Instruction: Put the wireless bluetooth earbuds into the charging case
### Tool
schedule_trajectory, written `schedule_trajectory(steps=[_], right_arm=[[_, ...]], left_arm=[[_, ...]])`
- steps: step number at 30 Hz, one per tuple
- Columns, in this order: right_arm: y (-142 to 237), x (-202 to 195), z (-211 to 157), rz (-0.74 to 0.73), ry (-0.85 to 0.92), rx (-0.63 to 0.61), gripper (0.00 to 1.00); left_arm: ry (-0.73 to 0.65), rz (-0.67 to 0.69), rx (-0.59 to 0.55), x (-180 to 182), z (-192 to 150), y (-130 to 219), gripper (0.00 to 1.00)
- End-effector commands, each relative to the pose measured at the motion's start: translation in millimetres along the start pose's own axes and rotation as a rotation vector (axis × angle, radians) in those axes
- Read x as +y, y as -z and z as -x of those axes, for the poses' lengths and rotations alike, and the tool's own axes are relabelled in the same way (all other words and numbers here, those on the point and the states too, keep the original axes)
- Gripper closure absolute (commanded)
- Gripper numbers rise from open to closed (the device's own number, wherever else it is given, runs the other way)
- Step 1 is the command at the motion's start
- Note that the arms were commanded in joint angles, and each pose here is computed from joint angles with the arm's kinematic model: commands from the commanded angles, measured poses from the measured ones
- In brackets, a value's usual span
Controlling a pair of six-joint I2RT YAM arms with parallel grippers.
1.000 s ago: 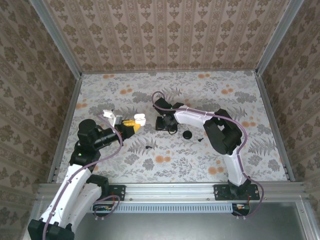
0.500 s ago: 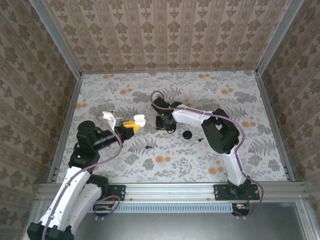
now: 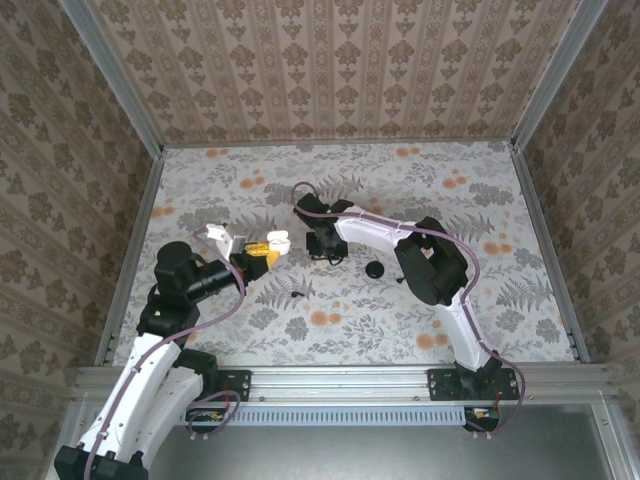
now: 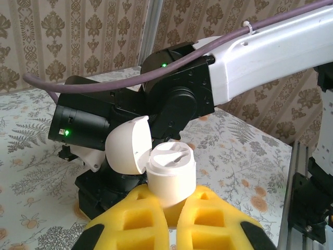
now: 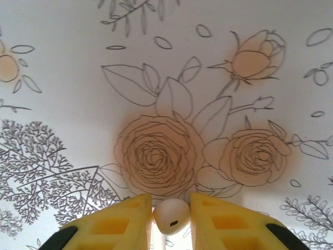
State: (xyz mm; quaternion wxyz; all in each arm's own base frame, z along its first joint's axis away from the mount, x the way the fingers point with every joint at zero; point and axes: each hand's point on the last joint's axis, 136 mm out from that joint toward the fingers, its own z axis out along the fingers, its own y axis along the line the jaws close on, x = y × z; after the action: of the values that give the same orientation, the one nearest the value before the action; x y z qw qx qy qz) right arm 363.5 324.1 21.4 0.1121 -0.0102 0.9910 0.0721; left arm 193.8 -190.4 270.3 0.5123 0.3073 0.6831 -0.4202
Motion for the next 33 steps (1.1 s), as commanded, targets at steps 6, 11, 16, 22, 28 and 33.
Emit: schedule_trajectory(steps=[6,11,16,22,28,33], right_arm=[[6,4,-1,-0.024,0.076,-0.009,0.86],[28,3,8,-0.005,0.094,-0.088,0.87],[51,0,17,0.010,0.108,-0.178,0.87],[83,-4,24,0.043,0.124,-0.296,0.87],[139,1,36,0.131,0.148,-0.496,0.88],[184,8,37,0.227,0.161,-0.640,0.88]], left_arm=[[-0.016,0.028,0.005,4,-4,0,1.00],[-0.044,0.001,0.006,1,-6,-1,1.00],[-0.014,0.031,0.013,10,-11,-5,1.00],[0.006,0.045,-0.039,16,-12,-8,1.00],[-0.025,0.044,-0.070,14,-6,-12,1.00],[-0.045,0.038,-0.084,11,-1,-19,1.00]])
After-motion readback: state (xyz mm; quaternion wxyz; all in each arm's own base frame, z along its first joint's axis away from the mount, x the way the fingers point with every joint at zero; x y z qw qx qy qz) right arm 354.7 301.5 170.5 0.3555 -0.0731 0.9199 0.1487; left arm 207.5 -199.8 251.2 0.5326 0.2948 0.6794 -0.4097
